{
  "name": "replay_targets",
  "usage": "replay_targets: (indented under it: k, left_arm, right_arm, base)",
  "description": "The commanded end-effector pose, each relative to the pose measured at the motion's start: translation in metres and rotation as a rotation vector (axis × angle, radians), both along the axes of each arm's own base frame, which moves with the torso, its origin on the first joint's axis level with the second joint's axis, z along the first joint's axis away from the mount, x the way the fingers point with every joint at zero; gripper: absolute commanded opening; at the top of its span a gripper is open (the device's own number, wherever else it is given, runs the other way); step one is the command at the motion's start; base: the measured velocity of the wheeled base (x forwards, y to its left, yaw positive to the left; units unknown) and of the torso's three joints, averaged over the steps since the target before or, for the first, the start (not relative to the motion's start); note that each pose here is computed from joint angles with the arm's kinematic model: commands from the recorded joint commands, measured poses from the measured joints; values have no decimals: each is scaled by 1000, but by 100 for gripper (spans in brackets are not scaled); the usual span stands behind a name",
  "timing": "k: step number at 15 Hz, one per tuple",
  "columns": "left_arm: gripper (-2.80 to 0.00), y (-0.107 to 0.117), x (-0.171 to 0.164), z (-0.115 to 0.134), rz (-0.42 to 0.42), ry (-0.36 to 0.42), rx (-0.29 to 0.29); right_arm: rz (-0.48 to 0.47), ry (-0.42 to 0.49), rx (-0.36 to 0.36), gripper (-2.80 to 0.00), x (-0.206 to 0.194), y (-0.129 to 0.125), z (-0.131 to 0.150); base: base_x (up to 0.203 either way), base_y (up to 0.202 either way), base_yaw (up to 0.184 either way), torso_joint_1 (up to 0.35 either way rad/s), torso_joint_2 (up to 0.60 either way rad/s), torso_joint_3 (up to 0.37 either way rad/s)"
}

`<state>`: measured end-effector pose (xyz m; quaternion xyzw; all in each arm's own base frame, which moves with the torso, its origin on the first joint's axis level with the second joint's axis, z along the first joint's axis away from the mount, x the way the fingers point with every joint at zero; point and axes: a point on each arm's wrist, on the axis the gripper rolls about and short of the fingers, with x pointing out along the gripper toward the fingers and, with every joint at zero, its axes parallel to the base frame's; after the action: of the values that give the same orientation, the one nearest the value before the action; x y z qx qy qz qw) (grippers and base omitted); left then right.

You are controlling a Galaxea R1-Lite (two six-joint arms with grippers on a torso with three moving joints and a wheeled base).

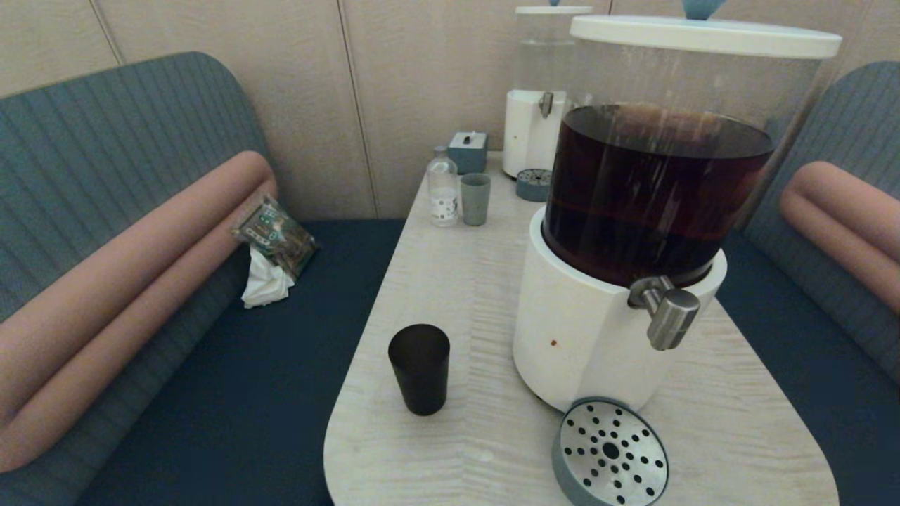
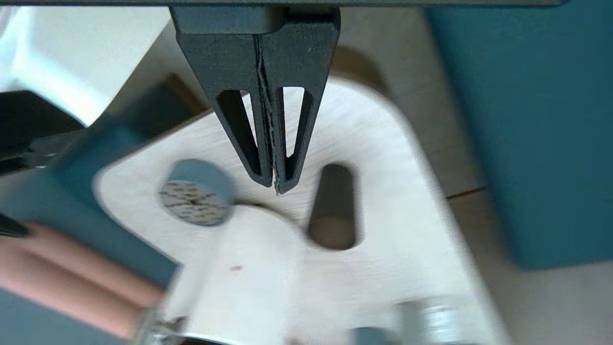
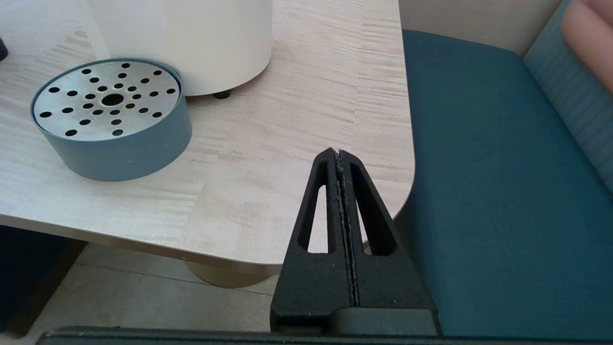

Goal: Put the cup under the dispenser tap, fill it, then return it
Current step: Pick up the cup

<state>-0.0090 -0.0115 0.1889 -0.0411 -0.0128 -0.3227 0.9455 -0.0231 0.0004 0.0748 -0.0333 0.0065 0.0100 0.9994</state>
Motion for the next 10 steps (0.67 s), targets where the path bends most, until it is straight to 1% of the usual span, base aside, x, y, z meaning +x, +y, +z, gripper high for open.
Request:
replay_targets:
  k: [1,4,6,7,8,10]
  left_arm:
    - [-280,-4,33,-1,-43,64,4]
    - [-280,-9,80,-2,-71,128,11]
    - [-280,-13,119,-6,-73,156,14]
    - [-280,-14,139,-9,-68,152,13]
    - [-280,-14,156,-11,-64,132,9]
    - [-280,-15,183,-14,-48,72,-4]
  right_arm:
    - [0,-1,-1,-280,0,0,0]
    - [0,-3,-1,-280,0,0,0]
    - [0,-1,-1,-280,0,0,0]
    - [0,-3,-1,-280,0,0,0]
    - [0,-1,-1,-280,0,0,0]
    - [0,-1,-1,-280,0,0,0]
  base:
    - [0,0,0,0,0,0]
    - [0,0,0,0,0,0]
    - [0,0,0,0,0,0]
    - [0,0,0,0,0,0]
    - [0,0,0,0,0,0]
    - [0,0,0,0,0,0]
